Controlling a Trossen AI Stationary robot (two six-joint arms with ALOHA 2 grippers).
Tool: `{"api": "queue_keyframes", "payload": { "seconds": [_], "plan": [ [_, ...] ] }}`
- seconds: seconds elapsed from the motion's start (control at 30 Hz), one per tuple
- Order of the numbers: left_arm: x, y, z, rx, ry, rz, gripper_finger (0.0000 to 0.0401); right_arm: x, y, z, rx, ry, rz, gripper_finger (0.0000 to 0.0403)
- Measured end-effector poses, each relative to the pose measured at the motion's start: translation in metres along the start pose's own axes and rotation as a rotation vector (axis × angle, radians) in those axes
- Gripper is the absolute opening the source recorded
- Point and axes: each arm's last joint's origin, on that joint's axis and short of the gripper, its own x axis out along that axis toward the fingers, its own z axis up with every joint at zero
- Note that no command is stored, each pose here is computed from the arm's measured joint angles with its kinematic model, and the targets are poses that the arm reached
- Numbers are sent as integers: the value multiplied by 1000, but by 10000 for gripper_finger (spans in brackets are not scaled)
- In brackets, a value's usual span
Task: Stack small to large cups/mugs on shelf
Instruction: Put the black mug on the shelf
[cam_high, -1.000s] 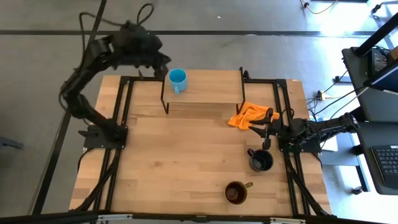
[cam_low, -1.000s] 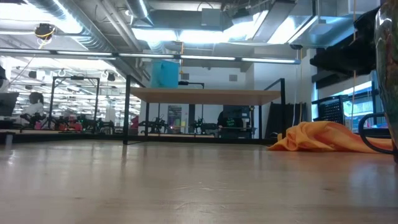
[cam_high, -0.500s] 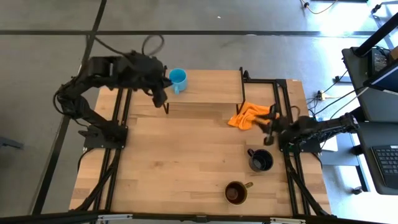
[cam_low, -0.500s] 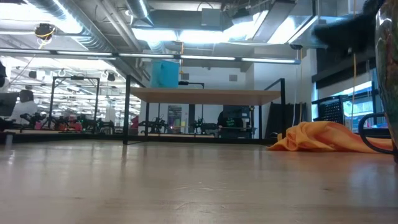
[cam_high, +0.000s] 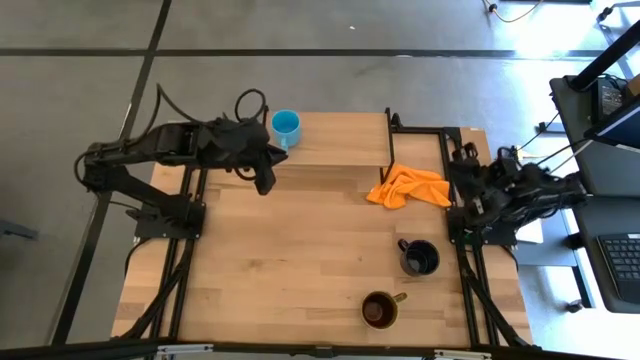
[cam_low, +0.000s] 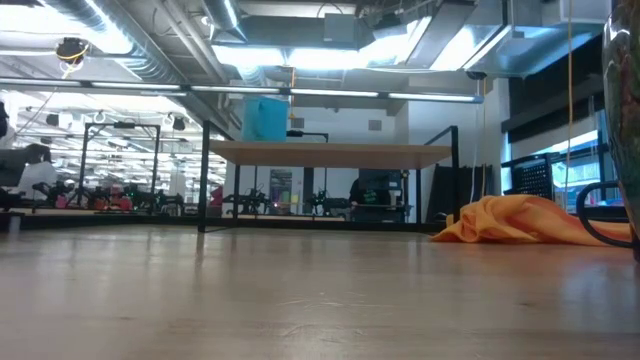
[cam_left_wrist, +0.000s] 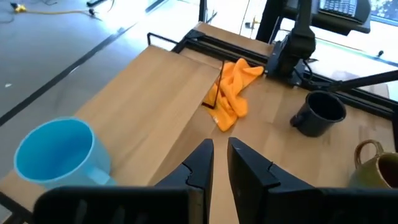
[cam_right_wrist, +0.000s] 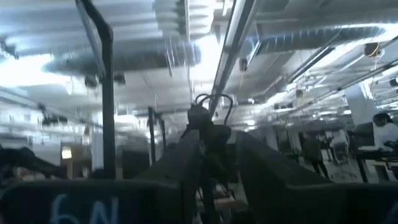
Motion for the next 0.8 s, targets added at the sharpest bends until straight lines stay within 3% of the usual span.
{"api": "queue_keyframes", "payload": {
  "seconds": [0.1, 0.2, 0.33, 0.53, 0.8],
  "plan": [
    [-1, 4, -5, -13, -5, 5, 41, 28, 6, 17, -55, 95, 4, 108],
    [-5, 6, -7, -16, -14, 3, 41, 51, 11, 22, -124, 287, 10, 108],
    [-7, 7, -8, -23, -15, -1, 41, 75, 16, 31, -130, 431, 9, 108],
    [-8, 7, -8, -45, -16, -2, 41, 105, 23, 46, 58, 395, -28, 108],
    [-8, 7, -8, -68, -16, -3, 41, 131, 29, 58, 77, 328, -24, 108]
  ]
}}
